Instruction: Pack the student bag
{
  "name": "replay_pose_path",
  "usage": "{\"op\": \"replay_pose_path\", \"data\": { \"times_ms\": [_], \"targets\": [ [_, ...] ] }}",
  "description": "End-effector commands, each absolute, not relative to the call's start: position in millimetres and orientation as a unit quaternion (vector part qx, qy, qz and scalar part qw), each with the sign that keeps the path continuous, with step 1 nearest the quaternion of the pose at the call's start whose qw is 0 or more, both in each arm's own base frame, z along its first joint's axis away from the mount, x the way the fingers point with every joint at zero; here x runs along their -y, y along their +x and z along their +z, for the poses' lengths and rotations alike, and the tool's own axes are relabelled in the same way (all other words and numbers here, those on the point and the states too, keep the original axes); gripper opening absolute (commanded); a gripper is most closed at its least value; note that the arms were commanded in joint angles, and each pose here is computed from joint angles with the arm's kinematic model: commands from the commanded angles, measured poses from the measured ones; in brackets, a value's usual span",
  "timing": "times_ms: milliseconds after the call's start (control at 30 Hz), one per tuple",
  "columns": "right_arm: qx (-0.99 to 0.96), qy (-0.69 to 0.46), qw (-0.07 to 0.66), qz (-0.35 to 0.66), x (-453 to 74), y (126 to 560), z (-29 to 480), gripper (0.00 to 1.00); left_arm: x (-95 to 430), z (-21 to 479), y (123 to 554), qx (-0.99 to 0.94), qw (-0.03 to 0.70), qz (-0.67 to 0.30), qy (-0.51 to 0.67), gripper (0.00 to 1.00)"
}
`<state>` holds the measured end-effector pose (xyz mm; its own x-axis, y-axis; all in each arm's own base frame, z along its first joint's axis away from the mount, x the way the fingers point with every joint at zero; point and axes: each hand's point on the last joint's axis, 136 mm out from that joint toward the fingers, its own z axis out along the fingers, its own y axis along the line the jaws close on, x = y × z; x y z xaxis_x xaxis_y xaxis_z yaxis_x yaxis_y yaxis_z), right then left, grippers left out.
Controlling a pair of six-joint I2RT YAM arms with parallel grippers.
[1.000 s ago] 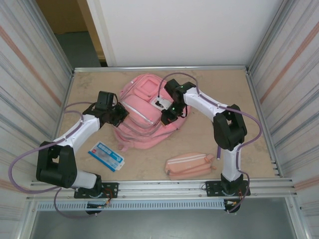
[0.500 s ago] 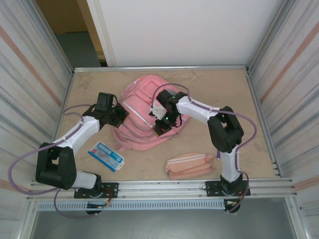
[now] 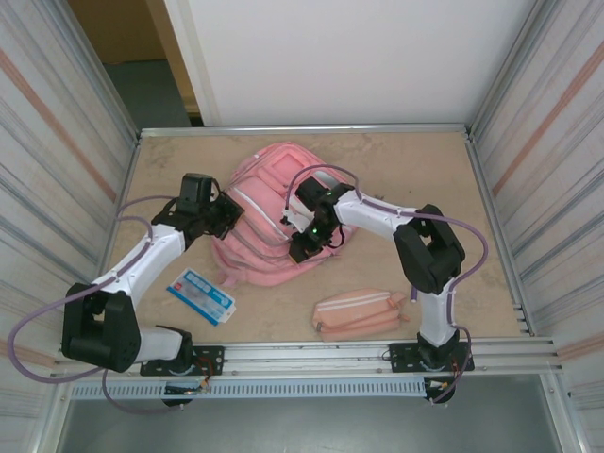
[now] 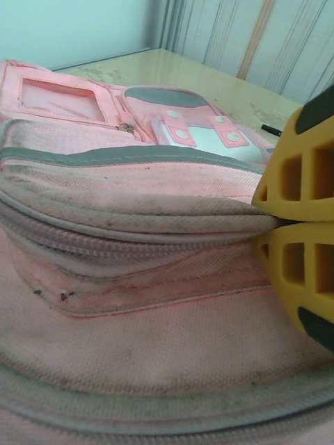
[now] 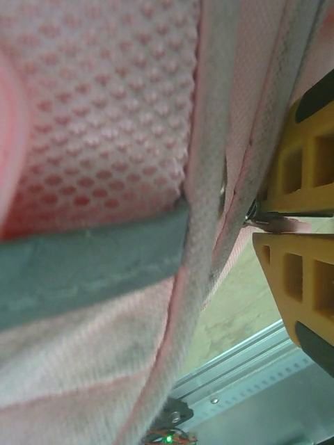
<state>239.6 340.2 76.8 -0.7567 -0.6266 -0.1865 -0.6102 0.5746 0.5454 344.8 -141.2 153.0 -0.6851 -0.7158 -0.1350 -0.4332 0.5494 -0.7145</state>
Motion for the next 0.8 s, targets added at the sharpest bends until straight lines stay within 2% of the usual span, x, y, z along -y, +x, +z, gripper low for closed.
{"op": "replay_pose_path", "data": {
  "times_ms": [0, 400, 567, 767],
  "targets": [
    [0.87, 0.348, -0.002, -0.349, -359, 230, 104, 0.14, 152, 192, 357, -0.831, 0.256, -0.375, -0.321, 0.0],
    [0.866, 0.313, -0.046, -0.386, -402, 222, 121, 0.13, 159, 183, 359, -0.832, 0.253, -0.373, -0.323, 0.0],
    [0.868, 0.295, -0.086, -0.39, -415, 226, 127, 0.18, 160, 180, 359, -0.838, 0.271, -0.348, -0.32, 0.0],
    [0.862, 0.272, -0.129, -0.408, -418, 229, 143, 0.18, 156, 167, 360, -0.844, 0.273, -0.33, -0.324, 0.0]
  ]
}}
